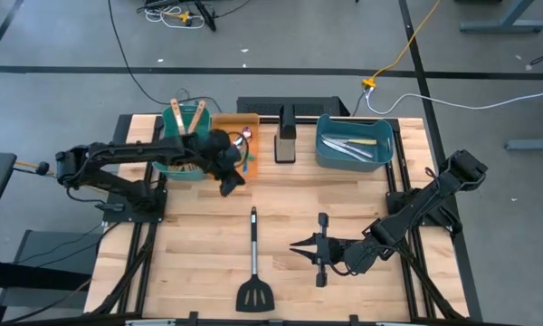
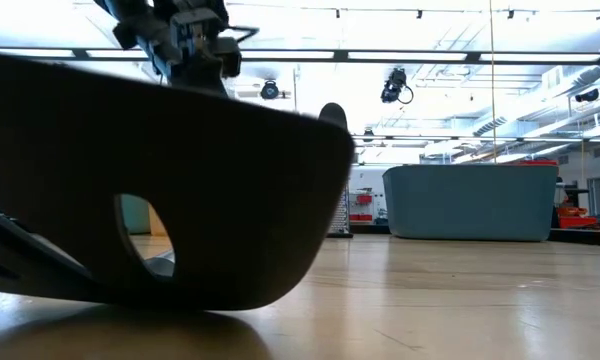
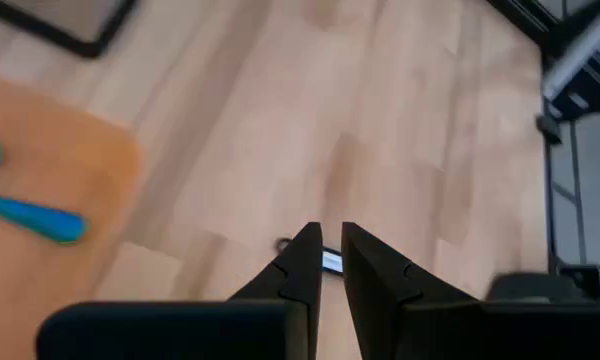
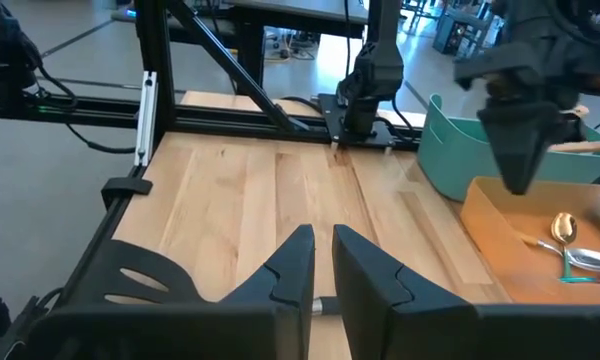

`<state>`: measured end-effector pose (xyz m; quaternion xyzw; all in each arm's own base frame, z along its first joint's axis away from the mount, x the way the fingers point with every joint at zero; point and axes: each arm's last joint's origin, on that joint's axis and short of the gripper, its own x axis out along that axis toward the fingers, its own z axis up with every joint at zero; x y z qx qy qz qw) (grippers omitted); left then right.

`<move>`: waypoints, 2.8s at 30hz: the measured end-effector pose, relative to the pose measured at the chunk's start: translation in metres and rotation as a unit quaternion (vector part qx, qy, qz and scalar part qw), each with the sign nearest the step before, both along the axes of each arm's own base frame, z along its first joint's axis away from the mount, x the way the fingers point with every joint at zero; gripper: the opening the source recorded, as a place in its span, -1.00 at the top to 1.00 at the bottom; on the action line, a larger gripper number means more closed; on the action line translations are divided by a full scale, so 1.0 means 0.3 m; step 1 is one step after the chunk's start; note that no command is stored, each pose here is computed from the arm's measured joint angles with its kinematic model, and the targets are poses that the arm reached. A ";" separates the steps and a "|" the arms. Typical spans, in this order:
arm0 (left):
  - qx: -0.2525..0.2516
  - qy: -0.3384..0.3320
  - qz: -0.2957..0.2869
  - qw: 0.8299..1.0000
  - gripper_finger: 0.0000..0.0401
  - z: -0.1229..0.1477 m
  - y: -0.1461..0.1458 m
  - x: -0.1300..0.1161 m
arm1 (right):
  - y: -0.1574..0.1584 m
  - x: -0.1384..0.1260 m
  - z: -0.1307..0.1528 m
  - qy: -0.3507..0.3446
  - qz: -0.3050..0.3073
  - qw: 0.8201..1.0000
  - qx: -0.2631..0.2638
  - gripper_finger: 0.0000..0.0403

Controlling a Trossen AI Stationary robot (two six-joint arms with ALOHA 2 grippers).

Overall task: Pick & Place Kitchen Items
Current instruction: Put the black spatula into the green bin

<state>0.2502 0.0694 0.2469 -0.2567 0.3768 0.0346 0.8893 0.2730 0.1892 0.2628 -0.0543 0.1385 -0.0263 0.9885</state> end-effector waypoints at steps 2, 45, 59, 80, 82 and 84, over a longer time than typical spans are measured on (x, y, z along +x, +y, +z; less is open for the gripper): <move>0.010 0.000 -0.016 1.000 0.77 0.002 -0.040 0.011 | 0.000 0.000 0.000 0.000 0.000 1.000 0.000 0.75; 0.241 -0.212 -0.407 0.855 0.77 0.024 -0.785 -0.029 | -0.002 0.001 0.001 -0.001 -0.001 1.000 0.001 0.75; 0.368 -0.172 -0.452 0.794 0.77 -0.092 -0.796 0.031 | -0.002 0.001 0.001 -0.001 -0.002 1.000 0.002 0.75; 0.385 -0.109 -0.461 0.793 0.77 -0.275 -0.783 0.130 | -0.006 0.005 0.003 -0.004 -0.004 1.000 0.004 0.75; 0.384 -0.109 -0.460 0.793 0.77 -0.288 -0.787 0.136 | -0.006 0.005 0.003 -0.004 -0.004 1.000 0.004 0.75; 0.384 -0.114 -0.459 0.793 0.77 -0.297 -0.790 0.143 | -0.006 0.005 0.003 -0.004 -0.004 1.000 0.005 0.75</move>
